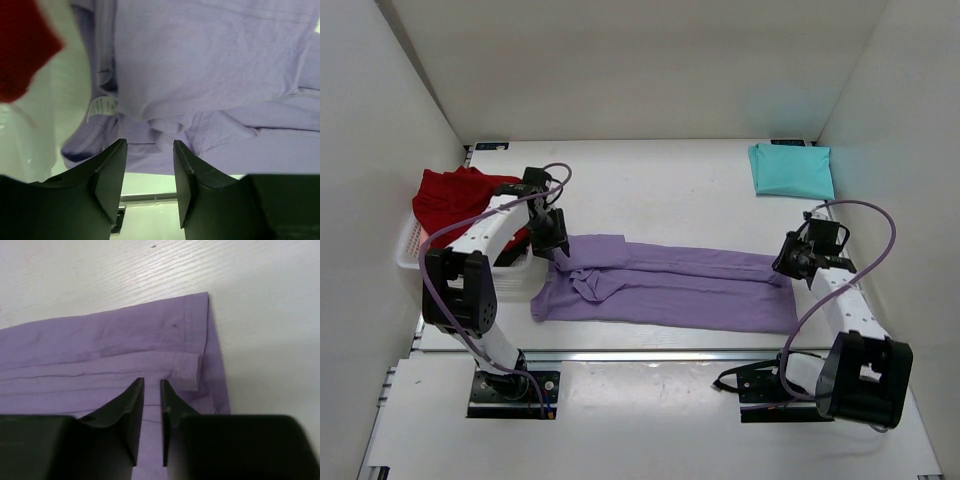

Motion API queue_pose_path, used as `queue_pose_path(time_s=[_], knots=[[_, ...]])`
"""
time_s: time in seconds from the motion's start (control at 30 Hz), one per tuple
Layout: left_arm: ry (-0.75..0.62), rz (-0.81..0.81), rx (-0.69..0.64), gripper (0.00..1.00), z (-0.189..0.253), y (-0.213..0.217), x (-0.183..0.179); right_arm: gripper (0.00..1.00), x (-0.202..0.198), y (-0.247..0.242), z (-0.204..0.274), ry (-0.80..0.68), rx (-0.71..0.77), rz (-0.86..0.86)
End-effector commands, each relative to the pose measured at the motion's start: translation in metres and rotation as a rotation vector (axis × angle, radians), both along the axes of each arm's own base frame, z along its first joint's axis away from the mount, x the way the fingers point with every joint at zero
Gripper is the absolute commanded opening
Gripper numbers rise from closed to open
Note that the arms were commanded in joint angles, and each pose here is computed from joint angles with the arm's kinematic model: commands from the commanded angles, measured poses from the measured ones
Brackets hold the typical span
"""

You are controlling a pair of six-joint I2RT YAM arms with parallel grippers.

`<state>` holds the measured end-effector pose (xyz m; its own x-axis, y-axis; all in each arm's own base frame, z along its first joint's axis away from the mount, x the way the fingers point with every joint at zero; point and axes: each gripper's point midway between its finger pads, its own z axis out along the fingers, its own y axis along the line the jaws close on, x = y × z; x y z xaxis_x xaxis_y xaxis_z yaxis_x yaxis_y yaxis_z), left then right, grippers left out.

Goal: Fold and stack the t-shirts
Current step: Fold the other side of the tshirt into a rectangle

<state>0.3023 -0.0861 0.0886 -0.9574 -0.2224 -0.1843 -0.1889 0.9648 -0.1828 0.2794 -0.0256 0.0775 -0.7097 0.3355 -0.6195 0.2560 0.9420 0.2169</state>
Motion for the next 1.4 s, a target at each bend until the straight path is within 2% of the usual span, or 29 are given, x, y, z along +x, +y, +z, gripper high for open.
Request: queue_pose_path(time_s=[0.0, 0.17, 0.53, 0.77, 0.83, 0.87, 0.93, 0.97, 1.03, 1.13, 1.37], knots=[[-0.078, -0.054, -0.036, 0.53, 0.013, -0.020, 0.019, 0.18, 0.027, 0.001, 0.008, -0.050, 0.041, -0.001], [-0.070, -0.068, -0.025, 0.63, 0.002, -0.025, 0.024, 0.38, 0.032, 0.005, -0.003, 0.042, 0.026, 0.014], [0.016, -0.090, 0.024, 0.64, -0.047, -0.023, -0.003, 0.46, 0.025, 0.001, -0.018, 0.100, 0.002, -0.003], [0.044, -0.107, 0.040, 0.50, -0.064, -0.024, -0.008, 0.48, 0.025, 0.006, -0.032, 0.168, -0.006, 0.012], [0.052, -0.108, 0.041, 0.31, -0.066, -0.024, -0.010, 0.38, 0.023, 0.008, -0.035, 0.181, -0.008, 0.031], [0.045, -0.112, 0.034, 0.17, -0.065, -0.025, -0.008, 0.29, 0.022, 0.009, -0.033, 0.181, -0.004, 0.030], [0.045, -0.112, 0.030, 0.03, -0.063, -0.025, -0.009, 0.13, 0.023, 0.011, -0.030, 0.168, 0.005, 0.026], [0.047, -0.106, 0.037, 0.00, -0.064, -0.023, -0.009, 0.12, 0.022, 0.012, -0.030, 0.169, 0.008, 0.030], [0.039, -0.098, 0.036, 0.00, -0.061, -0.020, -0.008, 0.05, 0.021, 0.011, -0.024, 0.148, 0.010, 0.021], [0.030, -0.103, 0.024, 0.00, -0.054, -0.022, -0.009, 0.00, 0.014, 0.014, -0.020, 0.145, 0.021, 0.023], [0.021, -0.094, 0.013, 0.00, -0.049, -0.017, -0.017, 0.00, 0.000, 0.019, -0.016, 0.138, 0.023, 0.054]])
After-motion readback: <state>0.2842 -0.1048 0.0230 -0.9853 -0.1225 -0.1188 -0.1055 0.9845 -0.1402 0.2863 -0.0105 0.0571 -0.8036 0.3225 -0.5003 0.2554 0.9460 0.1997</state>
